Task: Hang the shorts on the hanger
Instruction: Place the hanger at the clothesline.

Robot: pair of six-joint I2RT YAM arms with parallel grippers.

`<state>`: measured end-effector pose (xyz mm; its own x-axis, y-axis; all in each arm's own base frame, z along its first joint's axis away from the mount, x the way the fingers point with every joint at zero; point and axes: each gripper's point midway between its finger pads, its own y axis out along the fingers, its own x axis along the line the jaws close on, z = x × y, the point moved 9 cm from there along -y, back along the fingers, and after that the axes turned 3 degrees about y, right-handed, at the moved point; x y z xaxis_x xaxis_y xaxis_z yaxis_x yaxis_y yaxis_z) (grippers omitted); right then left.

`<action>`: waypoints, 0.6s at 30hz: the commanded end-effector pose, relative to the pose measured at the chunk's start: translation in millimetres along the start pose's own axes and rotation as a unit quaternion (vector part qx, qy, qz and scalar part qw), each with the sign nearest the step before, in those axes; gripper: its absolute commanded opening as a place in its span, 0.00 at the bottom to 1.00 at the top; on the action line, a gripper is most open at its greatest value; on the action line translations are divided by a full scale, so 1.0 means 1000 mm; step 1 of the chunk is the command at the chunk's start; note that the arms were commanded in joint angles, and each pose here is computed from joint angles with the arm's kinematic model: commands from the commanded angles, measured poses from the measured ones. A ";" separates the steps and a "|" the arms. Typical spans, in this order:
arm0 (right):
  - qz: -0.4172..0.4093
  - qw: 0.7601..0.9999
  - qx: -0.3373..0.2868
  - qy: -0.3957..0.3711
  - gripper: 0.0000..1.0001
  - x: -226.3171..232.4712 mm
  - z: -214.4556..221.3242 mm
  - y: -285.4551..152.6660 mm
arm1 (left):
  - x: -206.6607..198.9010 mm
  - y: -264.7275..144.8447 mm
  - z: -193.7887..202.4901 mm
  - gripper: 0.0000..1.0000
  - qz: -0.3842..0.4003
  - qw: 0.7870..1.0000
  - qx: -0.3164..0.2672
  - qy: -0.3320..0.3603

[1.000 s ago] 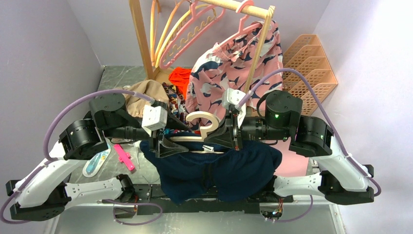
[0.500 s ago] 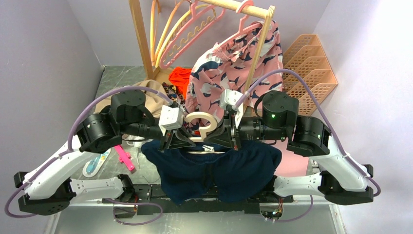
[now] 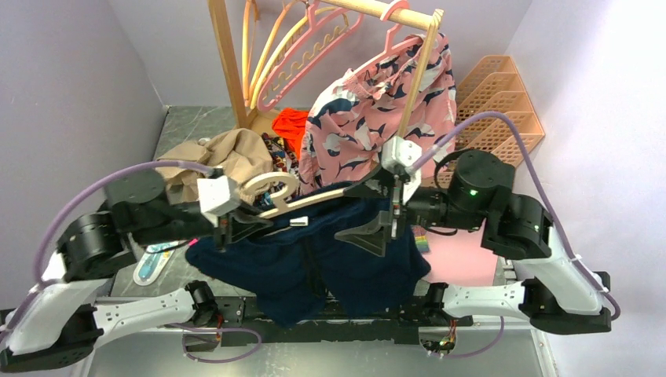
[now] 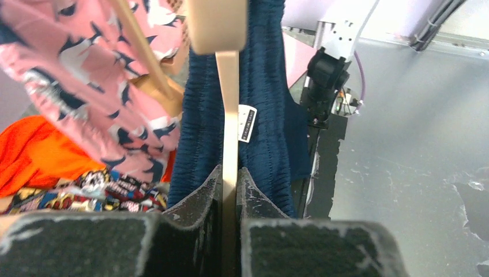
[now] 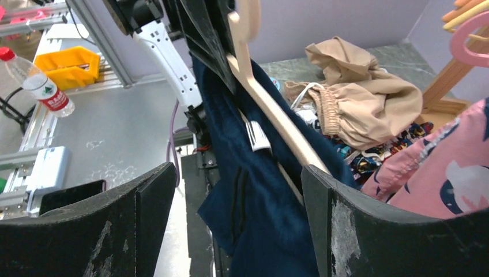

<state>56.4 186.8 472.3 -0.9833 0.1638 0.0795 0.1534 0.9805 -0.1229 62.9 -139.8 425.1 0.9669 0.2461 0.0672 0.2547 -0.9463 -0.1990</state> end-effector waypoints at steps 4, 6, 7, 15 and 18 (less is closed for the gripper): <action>0.061 0.997 -0.037 -0.008 0.83 -0.004 -0.005 -0.028 | -0.008 -0.085 -0.038 0.07 -0.103 0.990 -0.094 -0.016; 0.090 0.994 -0.055 -0.009 0.83 -0.008 -0.008 -0.032 | -0.011 -0.104 -0.043 0.07 -0.118 0.987 -0.109 -0.013; 0.103 0.993 -0.063 -0.009 0.83 -0.010 -0.009 -0.033 | -0.011 -0.112 -0.045 0.07 -0.129 0.985 -0.115 -0.012; 0.175 0.979 -0.104 -0.008 0.83 -0.022 -0.013 -0.038 | 0.000 -0.146 -0.051 0.07 -0.241 0.965 -0.105 -0.024; 0.186 0.977 -0.105 -0.009 0.83 -0.024 -0.010 -0.037 | 0.006 -0.148 -0.052 0.07 -0.278 0.956 -0.089 -0.035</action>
<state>70.4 150.4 480.5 -0.8886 0.4559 0.0511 0.4571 0.8893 0.0154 15.5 -9.8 498.8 0.7938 0.6041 0.0705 0.6024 -0.7969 0.0454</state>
